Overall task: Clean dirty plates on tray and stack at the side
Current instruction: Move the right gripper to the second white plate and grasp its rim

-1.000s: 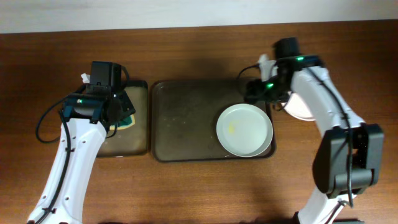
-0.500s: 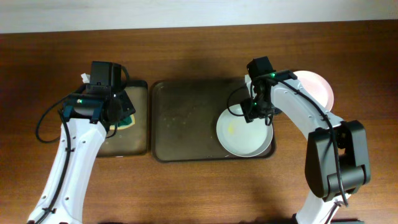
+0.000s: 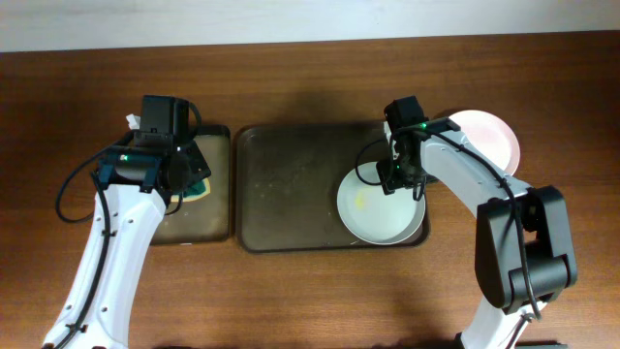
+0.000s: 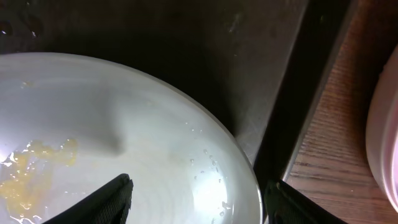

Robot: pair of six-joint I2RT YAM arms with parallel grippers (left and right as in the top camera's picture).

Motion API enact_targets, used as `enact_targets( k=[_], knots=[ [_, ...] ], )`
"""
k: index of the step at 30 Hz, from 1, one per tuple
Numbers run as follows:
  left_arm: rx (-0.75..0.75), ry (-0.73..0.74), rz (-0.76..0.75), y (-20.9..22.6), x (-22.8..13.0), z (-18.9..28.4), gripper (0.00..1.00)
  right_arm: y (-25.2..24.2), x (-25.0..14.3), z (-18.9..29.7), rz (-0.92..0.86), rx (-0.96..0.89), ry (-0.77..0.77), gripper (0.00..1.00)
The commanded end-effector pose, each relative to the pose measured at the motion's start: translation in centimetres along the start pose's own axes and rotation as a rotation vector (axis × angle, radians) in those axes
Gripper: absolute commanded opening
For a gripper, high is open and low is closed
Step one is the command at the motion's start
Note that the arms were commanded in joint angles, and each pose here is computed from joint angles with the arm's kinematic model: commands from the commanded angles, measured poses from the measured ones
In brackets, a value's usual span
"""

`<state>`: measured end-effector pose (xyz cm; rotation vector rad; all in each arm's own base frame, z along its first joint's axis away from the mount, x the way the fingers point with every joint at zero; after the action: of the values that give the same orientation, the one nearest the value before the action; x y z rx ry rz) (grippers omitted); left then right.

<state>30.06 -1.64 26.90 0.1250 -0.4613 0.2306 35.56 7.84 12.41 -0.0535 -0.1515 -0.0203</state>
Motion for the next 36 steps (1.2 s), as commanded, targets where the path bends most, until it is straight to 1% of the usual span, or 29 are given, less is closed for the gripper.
enact_targets(
  k=[1,9,14,16,17,20,21,22,23,25,27,28,29,30,32,33,36],
  knots=[
    [0.016,-0.001,0.001,0.2,0.0,-0.2,0.00,-0.3,-0.3,-0.3,0.012,-0.025,0.012,0.70],
    [0.016,-0.001,0.001,0.2,0.0,-0.2,0.00,-0.5,-1.8,-0.8,0.019,-0.041,0.095,0.69],
    [0.016,-0.001,0.001,0.2,0.0,-0.2,0.00,-0.1,-2.3,-0.7,0.016,0.032,0.136,0.68],
    [0.017,-0.001,0.001,0.2,0.0,-0.2,0.00,0.3,-2.4,-0.7,0.013,0.085,0.151,0.68],
    [0.016,-0.001,0.001,0.2,0.0,-0.2,0.00,0.7,-2.5,-0.7,0.009,0.141,0.161,0.64],
    [0.016,-0.002,0.002,0.2,0.0,-0.2,0.00,2.3,-2.5,-0.3,0.001,0.348,0.188,0.63],
    [0.016,-0.002,0.002,0.2,0.0,-0.2,0.00,2.4,-2.4,-0.2,0.001,0.365,0.186,0.63],
    [0.016,-0.002,0.001,0.2,0.0,-0.2,0.00,2.3,-2.4,-0.3,-0.001,0.350,0.180,0.58],
    [0.016,-0.001,0.001,0.2,0.0,-0.2,0.00,1.9,-2.3,-0.4,-0.037,0.297,0.173,0.55],
    [0.017,0.000,0.001,0.2,0.0,-0.2,0.00,0.7,-2.2,-0.7,-0.170,0.162,0.169,0.56],
    [0.017,-0.001,0.001,0.2,0.0,-0.2,0.00,0.1,-2.4,-0.7,-0.246,0.125,0.187,0.56],
    [0.016,-0.001,0.001,0.2,0.0,-0.2,0.00,-0.1,-2.6,-0.7,-0.279,0.123,0.205,0.59],
    [0.016,-0.002,0.002,0.2,0.0,-0.2,0.00,-0.1,-3.0,-0.6,-0.291,0.130,0.235,0.68],
    [0.015,-0.005,0.002,0.2,0.1,-0.2,0.00,0.0,-3.2,-0.5,-0.292,0.131,0.256,0.70],
    [0.012,-0.008,0.003,0.1,0.1,-0.2,0.00,0.2,-4.0,-0.5,-0.296,0.138,0.300,0.68],
    [0.010,-0.007,0.003,0.1,0.1,-0.2,0.00,0.3,-4.3,-0.7,-0.306,0.135,0.315,0.64],
    [0.010,-0.007,0.003,0.1,0.1,-0.2,0.00,0.8,-4.8,-1.6,-0.341,0.135,0.304,0.55]
  ],
)
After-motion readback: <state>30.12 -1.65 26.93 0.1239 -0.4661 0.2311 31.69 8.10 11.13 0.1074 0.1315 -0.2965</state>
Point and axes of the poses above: each gripper's point midway between its finger pads, its own z axis back along the fingers, its own y axis along the line the jaws close on, x = y × z, the point moved 10 cm from there along z, back along the fingers, and after that the axes turned 13 degrees about -z, right-handed, at the moved point
